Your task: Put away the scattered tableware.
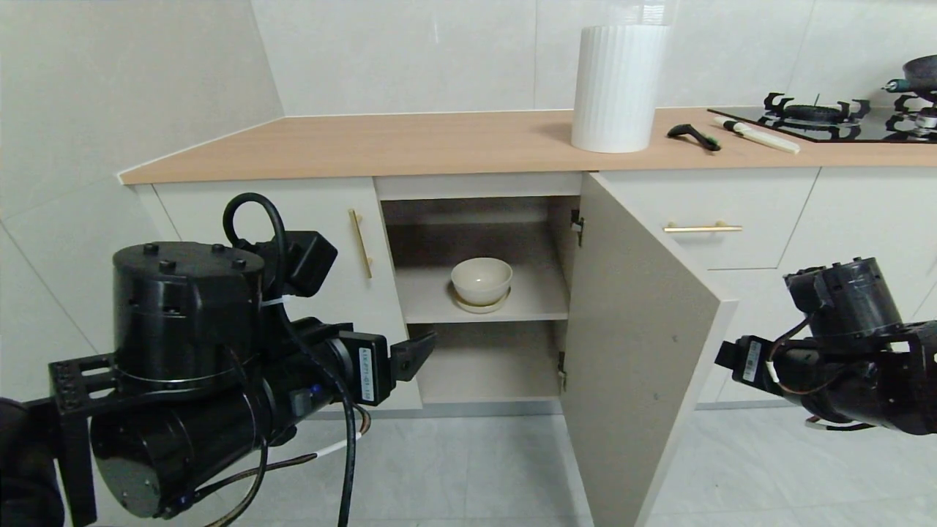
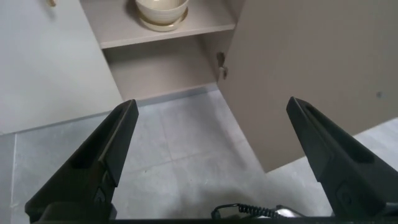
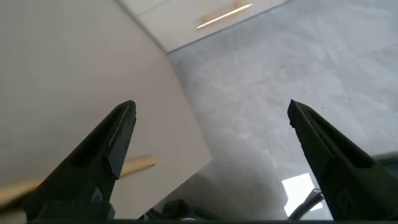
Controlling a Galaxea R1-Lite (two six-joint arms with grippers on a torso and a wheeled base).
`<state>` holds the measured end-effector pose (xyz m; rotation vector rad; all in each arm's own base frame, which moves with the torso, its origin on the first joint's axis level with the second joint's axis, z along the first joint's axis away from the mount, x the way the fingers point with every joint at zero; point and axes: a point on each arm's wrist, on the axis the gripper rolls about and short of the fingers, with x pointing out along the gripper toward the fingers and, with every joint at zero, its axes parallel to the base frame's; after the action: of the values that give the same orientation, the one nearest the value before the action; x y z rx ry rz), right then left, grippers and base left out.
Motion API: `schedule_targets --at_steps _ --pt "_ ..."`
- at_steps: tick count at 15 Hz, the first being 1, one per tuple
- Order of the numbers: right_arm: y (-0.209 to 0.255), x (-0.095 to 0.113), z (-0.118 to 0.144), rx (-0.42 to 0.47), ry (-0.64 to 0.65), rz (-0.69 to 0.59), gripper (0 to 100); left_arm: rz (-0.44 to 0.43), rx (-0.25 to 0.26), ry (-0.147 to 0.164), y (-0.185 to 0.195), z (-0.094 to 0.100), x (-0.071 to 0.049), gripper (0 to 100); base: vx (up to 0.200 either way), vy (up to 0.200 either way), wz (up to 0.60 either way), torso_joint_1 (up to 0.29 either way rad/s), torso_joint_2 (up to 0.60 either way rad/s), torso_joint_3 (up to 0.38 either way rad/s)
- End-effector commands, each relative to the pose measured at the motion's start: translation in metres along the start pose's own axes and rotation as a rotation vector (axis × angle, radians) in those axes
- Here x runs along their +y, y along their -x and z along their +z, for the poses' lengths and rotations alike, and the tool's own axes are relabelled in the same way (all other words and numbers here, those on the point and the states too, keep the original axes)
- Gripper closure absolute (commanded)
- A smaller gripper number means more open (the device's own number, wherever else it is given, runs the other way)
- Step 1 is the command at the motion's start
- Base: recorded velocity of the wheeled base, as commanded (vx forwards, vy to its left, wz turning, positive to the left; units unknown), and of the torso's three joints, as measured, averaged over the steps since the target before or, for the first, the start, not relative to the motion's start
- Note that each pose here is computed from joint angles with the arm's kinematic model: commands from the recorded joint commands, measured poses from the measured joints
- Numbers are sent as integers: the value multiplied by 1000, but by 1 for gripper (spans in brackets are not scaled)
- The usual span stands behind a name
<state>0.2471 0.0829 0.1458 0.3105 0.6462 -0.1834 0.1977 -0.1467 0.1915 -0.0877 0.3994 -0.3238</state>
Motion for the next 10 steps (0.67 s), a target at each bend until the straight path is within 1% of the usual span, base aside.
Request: schedule_targets --at_steps 1,3,4,5,6,7,8,10 --pt "-9 17 -10 37 43 30 0 1 -3 2 0 1 0 0 0 0 0 0 0 0" --pt "-15 35 -19 79 79 82 0 1 -14 4 3 3 1 0 0 0 0 0 0 0" --pt "-18 40 -20 88 85 97 0 0 -15 4 3 3 1 0 0 0 0 0 0 0" --pt "-21 50 -19 105 91 142 0 -3 -27 8 6 5 1 0 0 0 0 0 0 0" --pt "-23 53 -19 113 94 157 0 -4 -31 9 7 6 1 0 0 0 0 0 0 0" --pt "-28 65 -18 129 101 204 0 1 -47 17 8 10 2 0 0 0 0 0 0 0" --pt "-30 70 -17 132 102 217 0 2 -55 20 9 12 2 0 0 0 0 0 0 0" --pt "-45 91 -14 145 110 271 0 16 -87 33 13 19 5 0 0 0 0 0 0 0"
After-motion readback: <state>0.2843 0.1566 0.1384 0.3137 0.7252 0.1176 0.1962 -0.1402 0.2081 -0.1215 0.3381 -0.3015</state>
